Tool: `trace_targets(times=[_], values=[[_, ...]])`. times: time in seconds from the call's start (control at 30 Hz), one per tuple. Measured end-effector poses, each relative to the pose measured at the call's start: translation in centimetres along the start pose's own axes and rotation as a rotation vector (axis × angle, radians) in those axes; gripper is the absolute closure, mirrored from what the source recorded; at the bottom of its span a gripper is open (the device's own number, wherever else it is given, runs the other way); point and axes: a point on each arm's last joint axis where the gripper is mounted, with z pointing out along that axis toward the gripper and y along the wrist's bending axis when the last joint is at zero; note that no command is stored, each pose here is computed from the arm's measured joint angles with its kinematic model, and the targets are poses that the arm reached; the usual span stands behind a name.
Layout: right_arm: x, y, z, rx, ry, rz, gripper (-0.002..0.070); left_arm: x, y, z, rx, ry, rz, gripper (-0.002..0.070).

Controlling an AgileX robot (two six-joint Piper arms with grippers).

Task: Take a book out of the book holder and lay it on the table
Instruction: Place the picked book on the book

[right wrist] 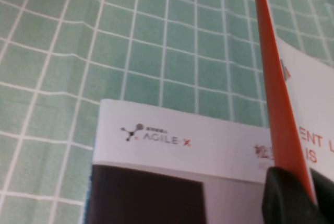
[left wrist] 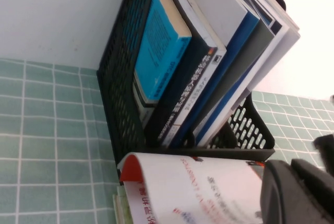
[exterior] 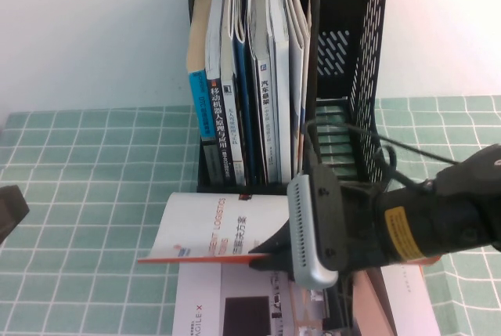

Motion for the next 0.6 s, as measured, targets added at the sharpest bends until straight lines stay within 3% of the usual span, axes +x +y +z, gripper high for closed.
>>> trace_targets(times=[0.3, 0.6], values=[[1.0, 0.4, 1.4, -0.064, 0.014, 0.173, 0.0661, 0.0, -0.1, 0.0, 0.006, 0.002, 0.015, 0.0674], [2.5, 1.7, 1.6, -0.089, 0.057, 0.236, 0.0662, 0.1, -0.1, 0.0, 0.013, 0.014, 0.007, 0.0674]])
